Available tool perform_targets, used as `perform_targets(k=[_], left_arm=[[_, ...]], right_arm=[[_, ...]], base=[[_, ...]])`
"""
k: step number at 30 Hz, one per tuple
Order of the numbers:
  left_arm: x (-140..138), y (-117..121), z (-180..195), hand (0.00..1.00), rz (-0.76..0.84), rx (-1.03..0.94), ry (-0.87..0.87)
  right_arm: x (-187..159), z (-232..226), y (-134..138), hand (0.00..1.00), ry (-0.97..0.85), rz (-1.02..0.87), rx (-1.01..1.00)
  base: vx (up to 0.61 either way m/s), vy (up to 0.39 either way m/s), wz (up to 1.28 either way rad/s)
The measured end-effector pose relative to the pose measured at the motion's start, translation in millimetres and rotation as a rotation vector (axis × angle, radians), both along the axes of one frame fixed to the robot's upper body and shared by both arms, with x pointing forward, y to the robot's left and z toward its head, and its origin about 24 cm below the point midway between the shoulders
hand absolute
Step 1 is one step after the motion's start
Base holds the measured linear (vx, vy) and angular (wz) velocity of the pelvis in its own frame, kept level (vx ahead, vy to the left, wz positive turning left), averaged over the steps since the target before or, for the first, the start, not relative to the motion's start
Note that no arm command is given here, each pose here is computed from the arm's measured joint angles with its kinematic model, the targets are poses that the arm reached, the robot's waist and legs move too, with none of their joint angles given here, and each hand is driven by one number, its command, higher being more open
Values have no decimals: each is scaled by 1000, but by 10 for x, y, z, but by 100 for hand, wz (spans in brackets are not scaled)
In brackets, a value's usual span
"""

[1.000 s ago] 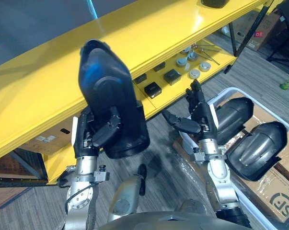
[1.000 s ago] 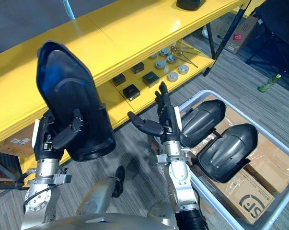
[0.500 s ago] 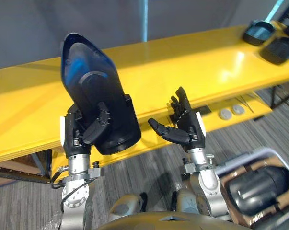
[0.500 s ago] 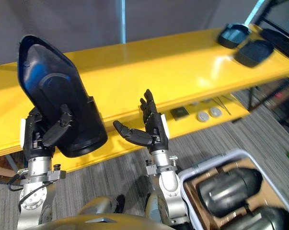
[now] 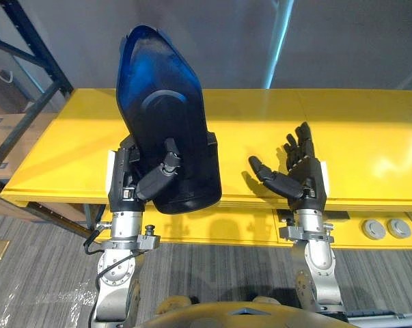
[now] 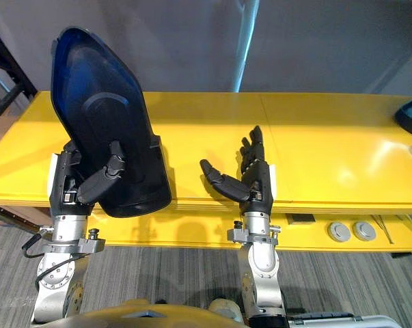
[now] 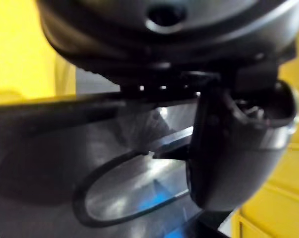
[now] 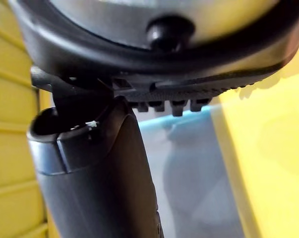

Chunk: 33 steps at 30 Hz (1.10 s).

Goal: Walk over and take three plastic housings, then place them on the shelf

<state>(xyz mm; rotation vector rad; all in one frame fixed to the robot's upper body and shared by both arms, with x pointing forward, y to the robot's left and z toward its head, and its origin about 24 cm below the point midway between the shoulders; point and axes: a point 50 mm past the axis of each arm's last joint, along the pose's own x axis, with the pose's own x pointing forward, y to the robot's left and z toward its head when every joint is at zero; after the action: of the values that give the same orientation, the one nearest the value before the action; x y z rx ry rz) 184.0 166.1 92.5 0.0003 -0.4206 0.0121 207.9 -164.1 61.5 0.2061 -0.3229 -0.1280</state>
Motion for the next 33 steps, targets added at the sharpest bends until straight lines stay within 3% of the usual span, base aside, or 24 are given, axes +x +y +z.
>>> perform_targets(k=[7, 17, 24, 33], left_arm=[[11, 5, 23, 0, -18, 22, 1], [334, -12, 36, 0, 3, -76, 134], [959, -97, -51, 0, 48, -167, 261], [1358, 101, -380, 0, 141, -398, 516]], right_arm=[[-181, 592, 24, 100, -277, -58, 33], [-398, 713, -242, 100, -316, -153, -56], [-431, 779, -195, 100, -343, 25, -105], [-384, 735, -53, 100, -279, 265, -227]], base=[[-35, 45, -41], [-74, -10, -47], [-26, -37, -28], [-7, -5, -16]])
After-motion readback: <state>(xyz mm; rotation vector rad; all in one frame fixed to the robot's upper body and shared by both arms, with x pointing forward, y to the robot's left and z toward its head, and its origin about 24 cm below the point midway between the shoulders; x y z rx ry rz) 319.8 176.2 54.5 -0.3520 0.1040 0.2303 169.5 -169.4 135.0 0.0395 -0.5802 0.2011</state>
